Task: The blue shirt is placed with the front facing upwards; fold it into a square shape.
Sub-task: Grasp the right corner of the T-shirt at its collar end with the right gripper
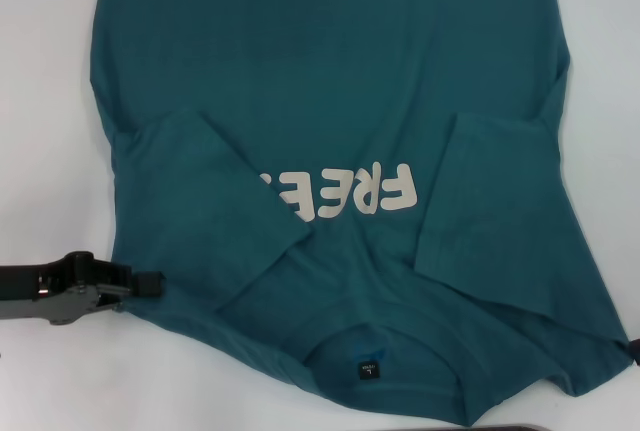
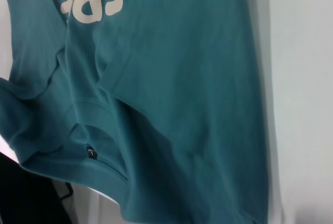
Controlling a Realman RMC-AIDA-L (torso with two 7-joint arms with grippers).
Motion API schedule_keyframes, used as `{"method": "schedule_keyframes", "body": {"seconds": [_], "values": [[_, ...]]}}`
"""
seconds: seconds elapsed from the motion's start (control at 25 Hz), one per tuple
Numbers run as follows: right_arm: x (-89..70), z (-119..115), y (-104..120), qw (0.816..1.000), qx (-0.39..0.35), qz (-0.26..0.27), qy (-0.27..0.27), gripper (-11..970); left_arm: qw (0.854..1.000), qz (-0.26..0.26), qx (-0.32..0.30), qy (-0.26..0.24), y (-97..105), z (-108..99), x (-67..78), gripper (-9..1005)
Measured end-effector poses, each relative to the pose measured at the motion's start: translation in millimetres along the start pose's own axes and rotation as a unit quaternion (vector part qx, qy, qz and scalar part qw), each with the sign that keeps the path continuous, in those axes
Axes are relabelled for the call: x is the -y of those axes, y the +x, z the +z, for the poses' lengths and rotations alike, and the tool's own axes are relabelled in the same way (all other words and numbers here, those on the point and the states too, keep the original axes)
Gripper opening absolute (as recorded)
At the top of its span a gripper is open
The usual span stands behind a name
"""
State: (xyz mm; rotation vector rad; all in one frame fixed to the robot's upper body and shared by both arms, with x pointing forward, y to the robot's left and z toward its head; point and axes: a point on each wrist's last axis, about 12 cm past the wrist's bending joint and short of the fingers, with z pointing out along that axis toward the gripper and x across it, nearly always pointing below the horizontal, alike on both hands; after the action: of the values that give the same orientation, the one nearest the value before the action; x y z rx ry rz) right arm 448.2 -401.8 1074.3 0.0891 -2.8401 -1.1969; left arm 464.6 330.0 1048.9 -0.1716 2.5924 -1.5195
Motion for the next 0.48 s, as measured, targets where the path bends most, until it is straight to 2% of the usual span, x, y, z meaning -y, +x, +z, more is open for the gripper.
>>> {"method": "schedule_keyframes", "body": {"seconds": [0.48], "values": [[-2.7, 8.8, -4.6, 1.000, -0.001, -0.006, 0.000, 595, 1.000, 0.000, 0.002, -0.002, -0.5, 0.2, -0.7, 43]]}}
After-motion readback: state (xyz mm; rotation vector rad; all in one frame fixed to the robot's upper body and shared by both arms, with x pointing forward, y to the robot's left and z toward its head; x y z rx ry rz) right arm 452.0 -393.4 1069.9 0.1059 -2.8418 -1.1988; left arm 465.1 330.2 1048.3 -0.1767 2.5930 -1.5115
